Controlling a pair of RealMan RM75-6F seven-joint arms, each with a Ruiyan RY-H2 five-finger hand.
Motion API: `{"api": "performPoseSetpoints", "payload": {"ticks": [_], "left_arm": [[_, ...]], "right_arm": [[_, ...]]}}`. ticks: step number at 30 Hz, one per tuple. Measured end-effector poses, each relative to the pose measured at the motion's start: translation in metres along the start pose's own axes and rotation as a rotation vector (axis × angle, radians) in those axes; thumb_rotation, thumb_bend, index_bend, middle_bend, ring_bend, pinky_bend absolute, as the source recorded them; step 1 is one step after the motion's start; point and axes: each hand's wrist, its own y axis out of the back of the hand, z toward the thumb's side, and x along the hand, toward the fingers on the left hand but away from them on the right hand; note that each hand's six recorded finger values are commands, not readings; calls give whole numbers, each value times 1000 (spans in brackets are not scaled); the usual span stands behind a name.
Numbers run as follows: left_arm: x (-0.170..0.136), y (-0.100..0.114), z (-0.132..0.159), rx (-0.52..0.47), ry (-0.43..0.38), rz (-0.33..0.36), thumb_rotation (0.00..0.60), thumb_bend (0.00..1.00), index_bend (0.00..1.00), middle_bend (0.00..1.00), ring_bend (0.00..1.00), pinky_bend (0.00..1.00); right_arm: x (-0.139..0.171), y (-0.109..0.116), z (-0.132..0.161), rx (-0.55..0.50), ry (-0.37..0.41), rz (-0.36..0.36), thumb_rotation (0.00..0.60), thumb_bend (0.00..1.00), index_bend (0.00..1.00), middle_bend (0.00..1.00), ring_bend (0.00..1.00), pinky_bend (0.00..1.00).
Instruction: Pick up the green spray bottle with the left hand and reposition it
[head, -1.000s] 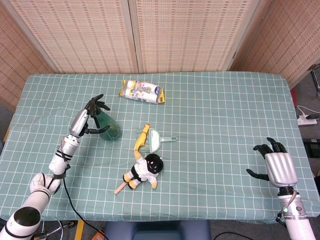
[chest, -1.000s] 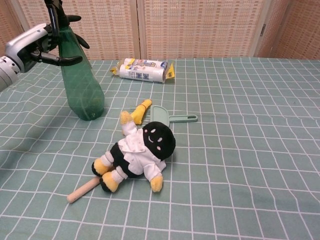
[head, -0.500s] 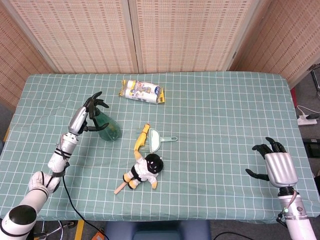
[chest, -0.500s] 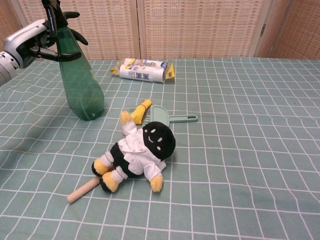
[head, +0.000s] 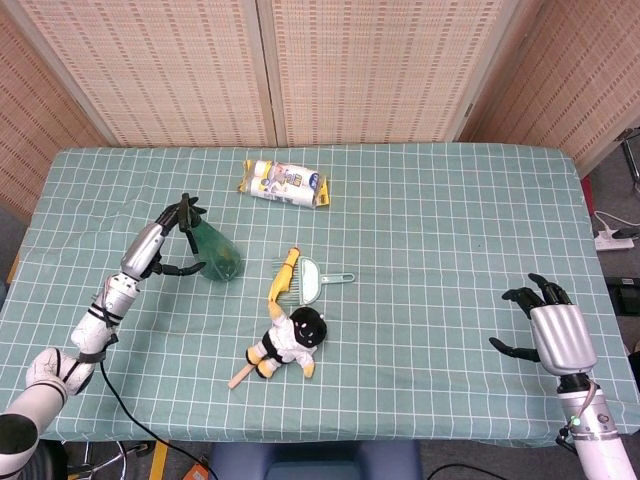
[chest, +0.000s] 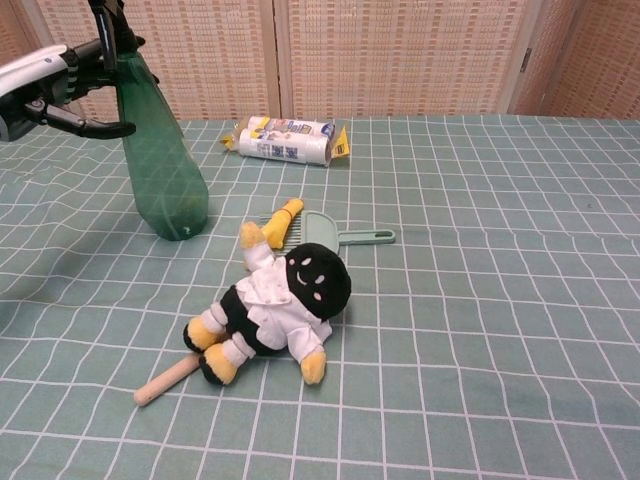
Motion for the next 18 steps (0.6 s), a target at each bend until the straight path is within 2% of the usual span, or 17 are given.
{"api": "performPoseSetpoints", "payload": {"ticks": [3,8,14,18], "left_arm": [[-1,2,0,3,7,-16,559,54,0,0,0,0],[-6,11,-1,47,15,-17,558,52,0,0,0,0],[-19,34,-20,110,122,-13,569,48,0,0,0,0],[-39,54,-34,115,215,6,590,55,0,0,0,0]], "right_arm": [[1,1,0,-17,8,-6,600,0,361,379,143,231],[2,2,0,-44,24,-18,600,0,364,379,142,231],[2,3,0,-81,47,-23,600,0,364,379,143,231],[3,4,0,-119,66,-27,600,0,358,379,143,231]]}}
